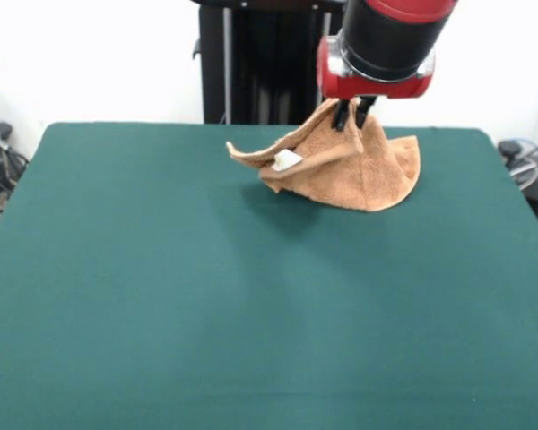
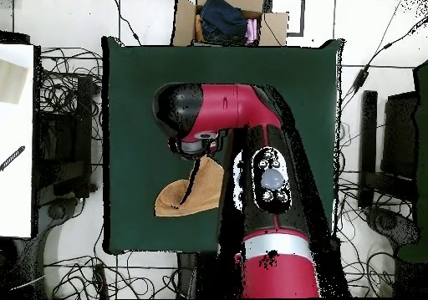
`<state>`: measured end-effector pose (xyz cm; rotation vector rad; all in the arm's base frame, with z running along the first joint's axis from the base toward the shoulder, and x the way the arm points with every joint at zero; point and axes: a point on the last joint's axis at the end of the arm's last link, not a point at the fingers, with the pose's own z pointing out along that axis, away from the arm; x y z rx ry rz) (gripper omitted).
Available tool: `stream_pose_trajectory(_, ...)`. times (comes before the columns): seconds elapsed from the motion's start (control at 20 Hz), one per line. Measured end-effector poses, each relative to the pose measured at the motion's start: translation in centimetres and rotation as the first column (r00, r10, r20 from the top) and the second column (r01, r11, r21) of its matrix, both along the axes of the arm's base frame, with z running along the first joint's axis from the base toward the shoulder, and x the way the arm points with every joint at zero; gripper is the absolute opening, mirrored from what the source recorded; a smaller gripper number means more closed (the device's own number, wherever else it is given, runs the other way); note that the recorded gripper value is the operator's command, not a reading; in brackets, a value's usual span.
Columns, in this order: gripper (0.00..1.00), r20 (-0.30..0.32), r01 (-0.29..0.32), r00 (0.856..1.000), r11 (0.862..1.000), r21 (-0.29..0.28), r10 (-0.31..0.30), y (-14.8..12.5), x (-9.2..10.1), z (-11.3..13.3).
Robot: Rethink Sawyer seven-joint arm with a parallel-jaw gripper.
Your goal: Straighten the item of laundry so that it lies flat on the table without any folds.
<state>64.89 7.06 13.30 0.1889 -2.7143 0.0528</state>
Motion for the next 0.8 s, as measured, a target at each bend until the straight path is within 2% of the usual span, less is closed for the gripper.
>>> stream_pose_trajectory(0.8,0.0,-0.007,-0.031,0.999,0.999,-0.018,0.031,2.2,2.2,2.1)
